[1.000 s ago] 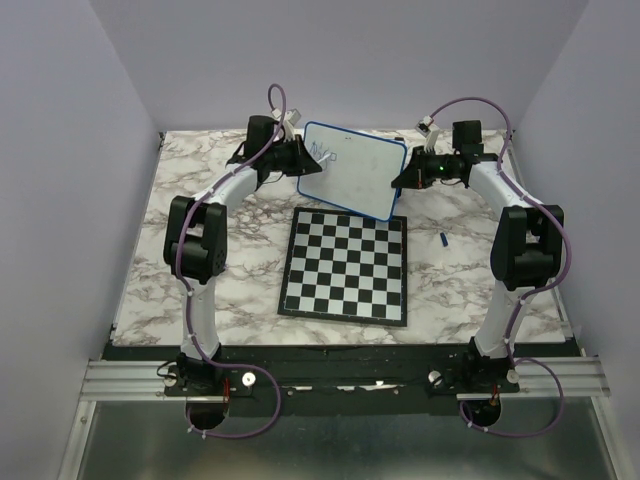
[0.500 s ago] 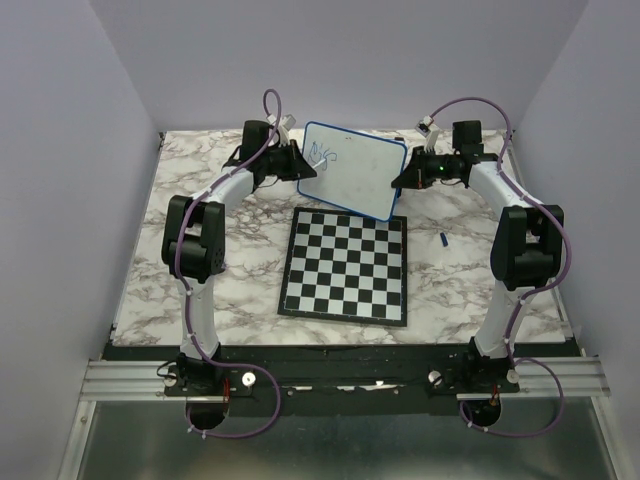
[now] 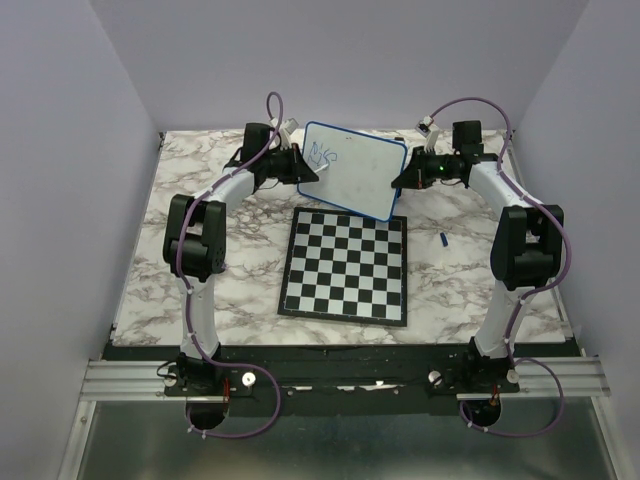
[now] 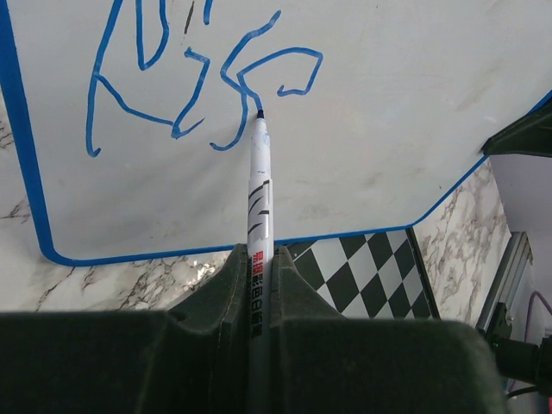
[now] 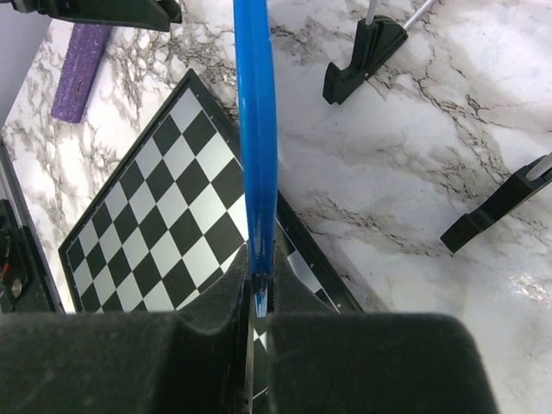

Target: Write a sentence on the whiteboard

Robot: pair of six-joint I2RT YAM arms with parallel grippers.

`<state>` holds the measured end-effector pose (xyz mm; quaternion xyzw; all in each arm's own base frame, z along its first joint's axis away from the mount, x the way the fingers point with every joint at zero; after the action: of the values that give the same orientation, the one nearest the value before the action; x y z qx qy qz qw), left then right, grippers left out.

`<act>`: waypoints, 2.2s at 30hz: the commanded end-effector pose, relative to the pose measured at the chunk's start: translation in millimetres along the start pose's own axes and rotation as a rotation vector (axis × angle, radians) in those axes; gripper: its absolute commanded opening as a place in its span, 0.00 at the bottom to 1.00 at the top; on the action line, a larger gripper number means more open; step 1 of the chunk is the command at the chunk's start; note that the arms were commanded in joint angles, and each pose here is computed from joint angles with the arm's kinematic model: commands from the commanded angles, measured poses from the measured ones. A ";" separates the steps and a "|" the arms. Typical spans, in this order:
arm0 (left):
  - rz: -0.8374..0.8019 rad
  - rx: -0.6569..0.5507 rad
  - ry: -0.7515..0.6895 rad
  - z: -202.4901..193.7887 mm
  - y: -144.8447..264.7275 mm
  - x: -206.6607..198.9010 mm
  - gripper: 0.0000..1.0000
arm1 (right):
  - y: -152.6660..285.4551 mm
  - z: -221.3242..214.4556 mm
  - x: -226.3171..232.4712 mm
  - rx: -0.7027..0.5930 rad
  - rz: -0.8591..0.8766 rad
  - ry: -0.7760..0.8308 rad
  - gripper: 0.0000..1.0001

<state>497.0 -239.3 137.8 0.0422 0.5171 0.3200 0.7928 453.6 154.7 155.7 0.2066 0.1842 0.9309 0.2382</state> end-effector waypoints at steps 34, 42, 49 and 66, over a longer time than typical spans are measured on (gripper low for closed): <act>-0.282 -0.078 0.035 9.9 58.3 -65.5 0.00 | -2.6 6.2 2.5 -0.010 0.022 0.039 0.00; -0.224 -0.149 0.005 24.7 92.5 -52.9 0.00 | -2.2 7.3 2.6 -0.011 0.020 0.038 0.00; -0.102 -0.155 -0.040 25.3 95.7 -40.2 0.00 | -2.6 7.4 1.9 -0.011 0.020 0.038 0.00; -0.038 -0.161 -0.153 6.7 93.3 -46.5 0.00 | -2.2 8.2 2.2 -0.012 0.020 0.041 0.00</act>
<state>450.3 -187.2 202.0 -0.0010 0.4679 0.3350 0.8178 453.7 155.0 155.5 0.2023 0.1853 0.9320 0.2369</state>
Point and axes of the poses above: each gripper's point midway between its finger pads, its own y axis back along the fingers, its own x axis along the line the jaws close on, z = x × y, the point moved 1 cm from there along y, back along the fingers, and after that the axes turned 14 degrees about y, right-handed, at the moved point
